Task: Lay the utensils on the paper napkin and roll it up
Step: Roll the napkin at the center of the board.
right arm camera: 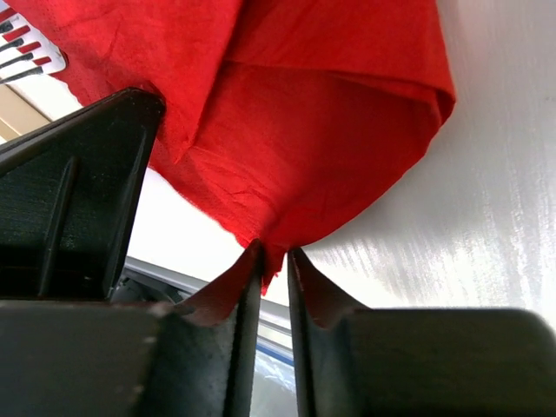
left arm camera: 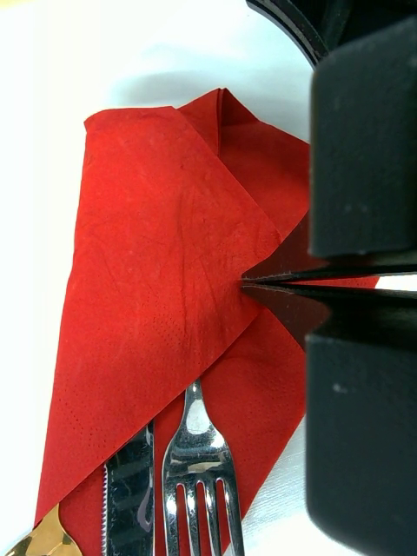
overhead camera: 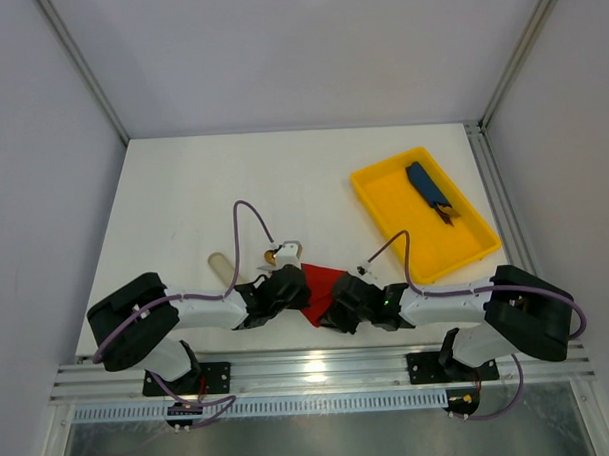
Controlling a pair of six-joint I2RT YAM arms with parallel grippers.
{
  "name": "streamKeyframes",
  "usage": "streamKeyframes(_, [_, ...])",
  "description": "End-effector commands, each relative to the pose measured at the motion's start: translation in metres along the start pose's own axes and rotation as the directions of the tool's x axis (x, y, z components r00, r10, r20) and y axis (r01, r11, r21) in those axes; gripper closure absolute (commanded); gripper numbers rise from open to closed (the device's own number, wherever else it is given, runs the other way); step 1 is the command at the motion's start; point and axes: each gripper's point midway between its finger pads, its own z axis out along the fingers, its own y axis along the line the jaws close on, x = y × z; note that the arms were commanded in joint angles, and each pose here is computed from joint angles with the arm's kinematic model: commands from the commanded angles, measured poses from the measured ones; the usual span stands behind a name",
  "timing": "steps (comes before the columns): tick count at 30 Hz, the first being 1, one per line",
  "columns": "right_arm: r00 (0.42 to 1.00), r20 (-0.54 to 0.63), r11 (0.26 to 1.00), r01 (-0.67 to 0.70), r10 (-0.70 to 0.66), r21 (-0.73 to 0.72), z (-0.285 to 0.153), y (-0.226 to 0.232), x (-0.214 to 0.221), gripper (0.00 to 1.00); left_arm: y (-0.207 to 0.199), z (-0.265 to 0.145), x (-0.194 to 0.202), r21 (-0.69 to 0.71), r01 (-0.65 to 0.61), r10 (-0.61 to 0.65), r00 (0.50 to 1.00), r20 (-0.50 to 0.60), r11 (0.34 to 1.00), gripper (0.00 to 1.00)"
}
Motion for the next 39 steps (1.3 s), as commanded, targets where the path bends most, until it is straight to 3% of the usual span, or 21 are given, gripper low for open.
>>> streamKeyframes(1, [0.999, 0.036, 0.999, 0.027, -0.025, -0.044, 0.0, 0.016, -0.006, 0.8, -0.001, -0.002, -0.007, 0.005, 0.01, -0.01, 1.0, 0.028, 1.0, 1.0])
streamKeyframes(12, [0.982, 0.067, 0.977, 0.184, -0.178, -0.104, -0.01, 0.037, -0.008, 0.96, 0.001, -0.001, -0.004, -0.003, 0.003, -0.003, 1.0, 0.02, 1.0, 1.0])
streamKeyframes(22, [0.924, 0.165, 0.922, 0.366, -0.345, -0.124, -0.025, 0.066, -0.023, 0.96, 0.001, -0.001, -0.004, -0.007, 0.003, -0.003, 1.0, 0.016, 1.0, 1.0])
streamKeyframes(39, [0.918, 0.217, 0.925, 0.361, -0.331, -0.118, -0.03, 0.066, -0.057, 0.96, -0.002, 0.0, -0.008, -0.016, -0.014, 0.014, 1.0, 0.012, 1.0, 1.0])
